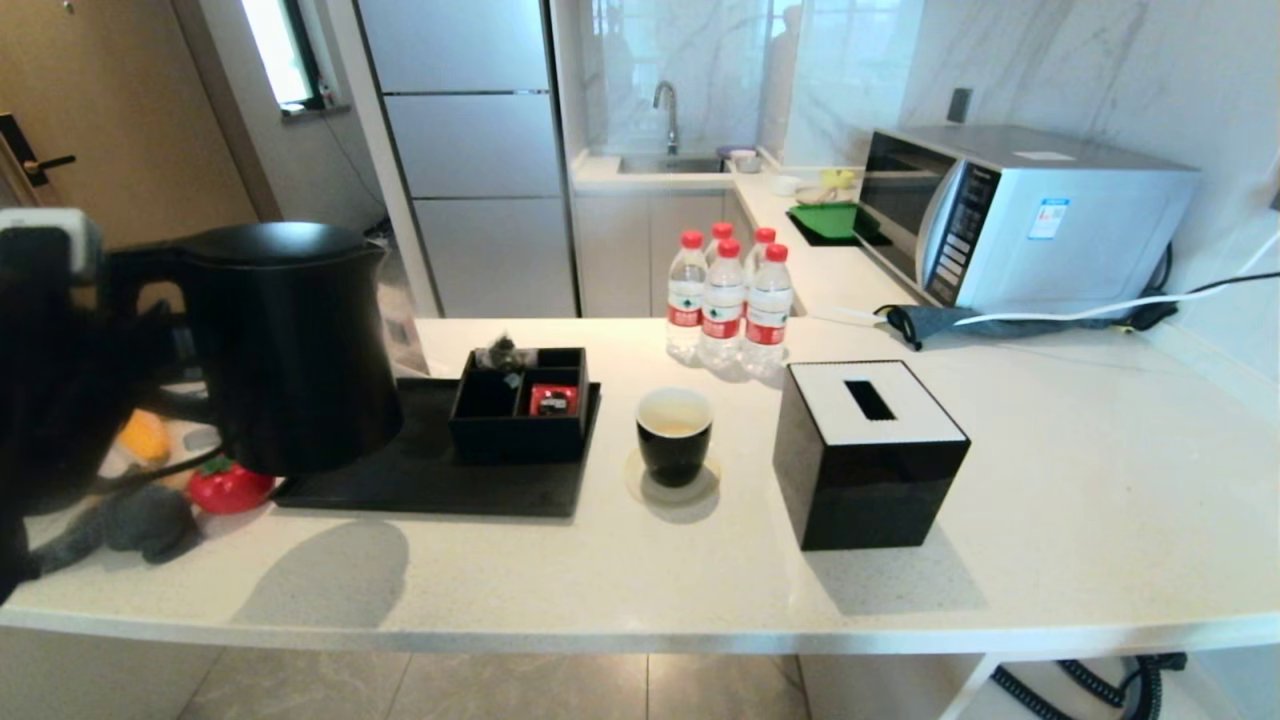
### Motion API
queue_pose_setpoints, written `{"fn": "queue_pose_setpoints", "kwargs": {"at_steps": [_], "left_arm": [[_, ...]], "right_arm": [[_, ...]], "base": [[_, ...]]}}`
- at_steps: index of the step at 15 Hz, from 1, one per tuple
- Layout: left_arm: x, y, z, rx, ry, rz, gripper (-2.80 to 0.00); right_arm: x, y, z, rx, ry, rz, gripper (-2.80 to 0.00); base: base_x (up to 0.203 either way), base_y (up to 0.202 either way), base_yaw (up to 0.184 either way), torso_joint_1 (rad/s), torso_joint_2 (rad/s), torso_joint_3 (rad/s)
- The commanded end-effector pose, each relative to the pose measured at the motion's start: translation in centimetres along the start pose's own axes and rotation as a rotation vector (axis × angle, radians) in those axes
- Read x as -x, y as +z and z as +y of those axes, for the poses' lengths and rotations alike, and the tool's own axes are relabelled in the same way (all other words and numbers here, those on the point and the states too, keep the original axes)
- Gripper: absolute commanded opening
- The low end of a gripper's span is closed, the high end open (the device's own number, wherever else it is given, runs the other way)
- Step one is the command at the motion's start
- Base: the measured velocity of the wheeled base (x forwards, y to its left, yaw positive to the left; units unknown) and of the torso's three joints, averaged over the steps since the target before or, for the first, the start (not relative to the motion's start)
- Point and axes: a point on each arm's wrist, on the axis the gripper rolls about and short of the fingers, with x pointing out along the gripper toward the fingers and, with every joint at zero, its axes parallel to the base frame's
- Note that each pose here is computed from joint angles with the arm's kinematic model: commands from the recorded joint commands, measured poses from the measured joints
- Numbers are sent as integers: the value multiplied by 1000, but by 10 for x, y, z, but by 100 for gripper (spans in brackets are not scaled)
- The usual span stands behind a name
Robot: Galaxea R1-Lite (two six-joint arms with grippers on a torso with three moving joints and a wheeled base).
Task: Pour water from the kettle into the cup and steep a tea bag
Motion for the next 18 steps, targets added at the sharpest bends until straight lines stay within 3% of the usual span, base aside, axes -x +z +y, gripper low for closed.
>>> {"fn": "queue_pose_setpoints", "kwargs": {"at_steps": [1, 8, 10, 14, 18], "left_arm": [[-9, -19, 1, 2, 9, 15, -280], [-38, -73, -3, 43, 49, -52, -280], [-47, -89, 1, 37, 61, -30, -280], [-60, -108, 6, 47, 44, 11, -280], [-85, -115, 6, 53, 58, -18, -280]], "right_arm": [[0, 0, 0, 1, 1, 1, -280], [0, 0, 0, -1, 1, 1, -280], [0, 0, 0, 1, 1, 1, -280], [0, 0, 0, 1, 1, 1, -280], [0, 0, 0, 0, 1, 1, -280]], "base": [[0, 0, 0, 0, 0, 0], [0, 0, 0, 0, 0, 0], [0, 0, 0, 0, 0, 0], [0, 0, 0, 0, 0, 0], [0, 0, 0, 0, 0, 0]]}}
